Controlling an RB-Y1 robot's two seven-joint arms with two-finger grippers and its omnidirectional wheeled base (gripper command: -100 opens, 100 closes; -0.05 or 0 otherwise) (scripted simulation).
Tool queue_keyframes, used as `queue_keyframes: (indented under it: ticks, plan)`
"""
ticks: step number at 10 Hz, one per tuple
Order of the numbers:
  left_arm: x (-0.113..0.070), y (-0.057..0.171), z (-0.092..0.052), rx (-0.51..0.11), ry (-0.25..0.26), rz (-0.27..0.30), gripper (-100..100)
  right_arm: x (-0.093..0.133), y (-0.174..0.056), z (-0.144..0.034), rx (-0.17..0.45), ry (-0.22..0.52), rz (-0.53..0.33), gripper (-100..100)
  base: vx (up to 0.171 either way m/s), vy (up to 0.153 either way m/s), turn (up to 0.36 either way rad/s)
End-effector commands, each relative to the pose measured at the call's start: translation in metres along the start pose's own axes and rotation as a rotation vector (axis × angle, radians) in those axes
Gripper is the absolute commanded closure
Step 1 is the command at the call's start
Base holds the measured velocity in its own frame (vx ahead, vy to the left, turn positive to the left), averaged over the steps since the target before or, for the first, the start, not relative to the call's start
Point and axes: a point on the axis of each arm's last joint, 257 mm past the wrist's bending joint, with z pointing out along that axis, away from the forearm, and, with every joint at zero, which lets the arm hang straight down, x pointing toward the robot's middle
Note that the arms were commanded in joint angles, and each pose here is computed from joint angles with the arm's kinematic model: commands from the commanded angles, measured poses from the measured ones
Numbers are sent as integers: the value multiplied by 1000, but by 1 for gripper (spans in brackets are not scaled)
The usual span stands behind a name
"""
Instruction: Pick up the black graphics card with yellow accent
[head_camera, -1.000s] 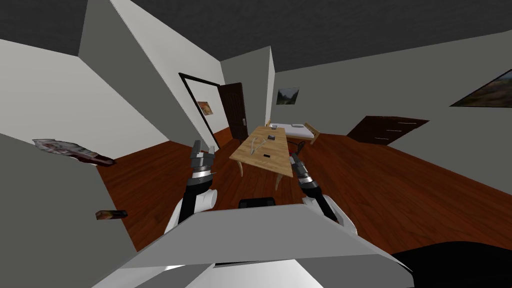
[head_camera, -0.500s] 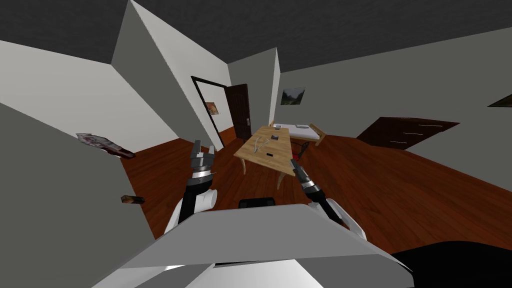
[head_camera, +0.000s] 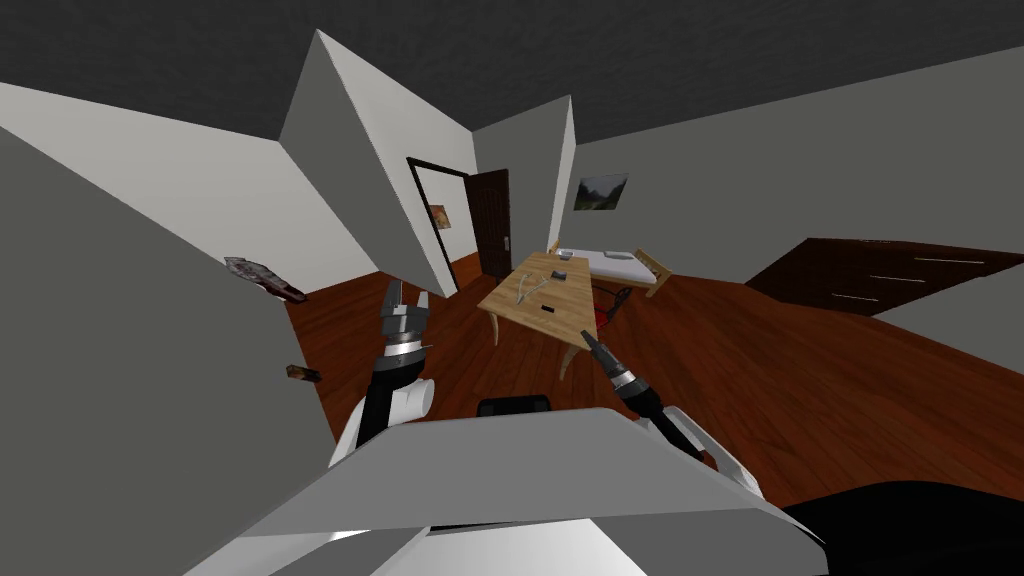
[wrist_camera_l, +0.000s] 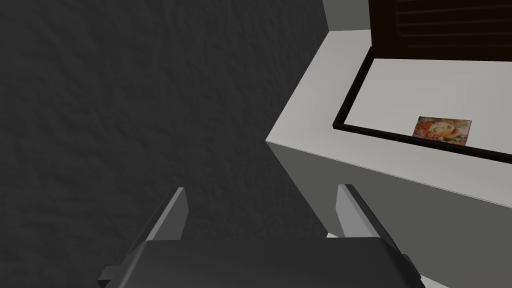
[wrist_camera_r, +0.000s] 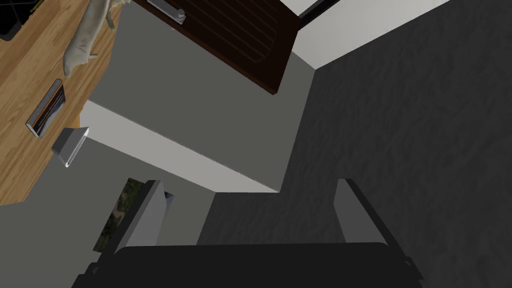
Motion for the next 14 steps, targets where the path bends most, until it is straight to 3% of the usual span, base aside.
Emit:
queue_keyframes:
  ticks: [1, 2, 4, 5, 8, 10, 12, 14]
  plan:
    - [0, 0, 0, 0, 0, 0, 0, 4, -14, -8, 27, 28, -15, -100, -33, 27, 126]
    - [0, 0, 0, 0, 0, 0, 0, 11, -27, -18, 52, 84, -48, -100, -36, 34, 198]
    - [0, 0, 0, 0, 0, 0, 0, 12, -36, -22, 74, 86, -46, -100, -18, 20, 68]
    - [0, 0, 0, 0, 0, 0, 0, 19, -53, -36, 109, 146, -80, -100, -14, 28, 242]
    - [0, 0, 0, 0, 0, 0, 0, 27, -79, -57, 168, 210, -112, -100, -7, 30, 145]
    - [0, 0, 0, 0, 0, 0, 0, 39, -110, -89, 239, 334, -178, -100, 9, 41, 294]
    - [0, 0, 0, 0, 0, 0, 0, 38, -120, -98, 266, 340, -179, -100, 17, 16, 31]
    - [0, 0, 0, 0, 0, 0, 0, 45, -149, -134, 335, 469, -248, -100, 36, 27, 290]
